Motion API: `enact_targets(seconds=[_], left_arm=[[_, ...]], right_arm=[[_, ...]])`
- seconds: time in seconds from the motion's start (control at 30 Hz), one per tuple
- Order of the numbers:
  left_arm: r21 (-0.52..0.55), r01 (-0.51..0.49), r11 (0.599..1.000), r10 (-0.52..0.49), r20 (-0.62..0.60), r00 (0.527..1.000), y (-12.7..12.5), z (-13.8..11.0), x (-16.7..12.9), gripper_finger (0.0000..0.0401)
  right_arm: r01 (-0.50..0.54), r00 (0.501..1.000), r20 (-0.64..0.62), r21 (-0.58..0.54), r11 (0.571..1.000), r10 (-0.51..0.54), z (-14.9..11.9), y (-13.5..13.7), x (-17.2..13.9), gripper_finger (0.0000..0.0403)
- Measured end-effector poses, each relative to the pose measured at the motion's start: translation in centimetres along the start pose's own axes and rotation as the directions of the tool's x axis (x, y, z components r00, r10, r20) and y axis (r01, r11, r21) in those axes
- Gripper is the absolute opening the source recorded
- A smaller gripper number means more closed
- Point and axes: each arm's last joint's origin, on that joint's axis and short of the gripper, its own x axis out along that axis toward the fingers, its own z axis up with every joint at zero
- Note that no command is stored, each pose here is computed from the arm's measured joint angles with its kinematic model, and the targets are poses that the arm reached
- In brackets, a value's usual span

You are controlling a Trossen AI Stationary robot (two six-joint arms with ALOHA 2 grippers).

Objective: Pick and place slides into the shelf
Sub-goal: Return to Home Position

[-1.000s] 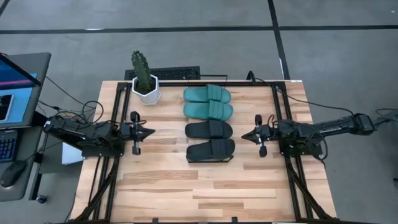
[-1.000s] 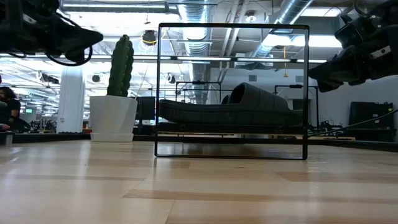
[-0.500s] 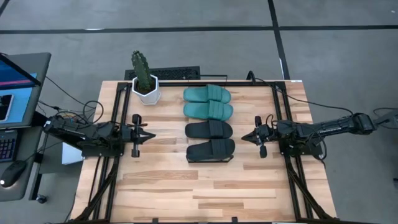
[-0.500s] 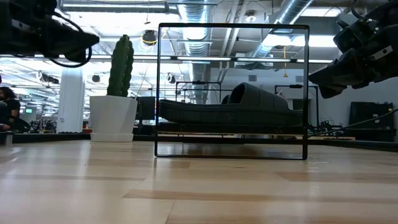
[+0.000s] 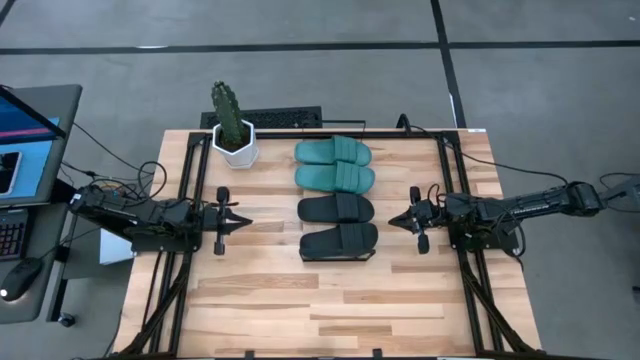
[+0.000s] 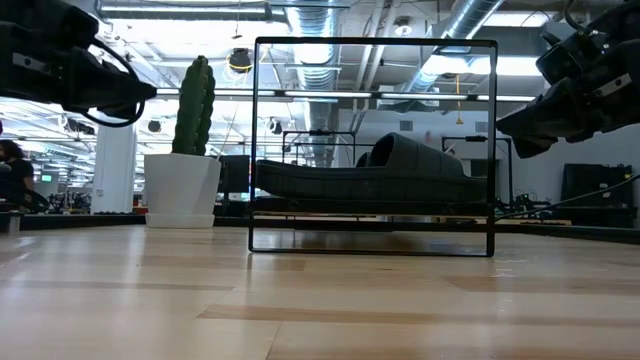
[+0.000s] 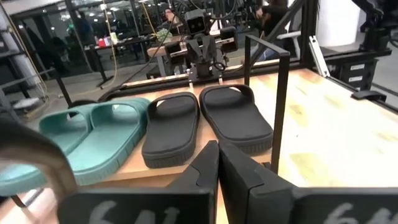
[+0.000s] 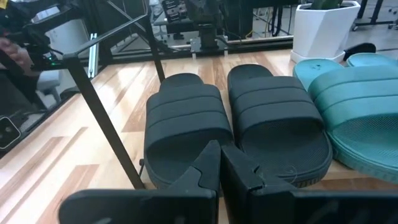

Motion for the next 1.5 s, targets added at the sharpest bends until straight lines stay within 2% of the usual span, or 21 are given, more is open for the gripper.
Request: enact_targets(seconds=[1.5], left_arm=[[0.089,0.001,0.996,0.0,-0.01,1.0,0.0,-0.04,0.01,0.0]], right_arm=[[0.0,1.0,-0.001,0.0,1.0,0.0,-0.04,0.0,0.0,0.0]])
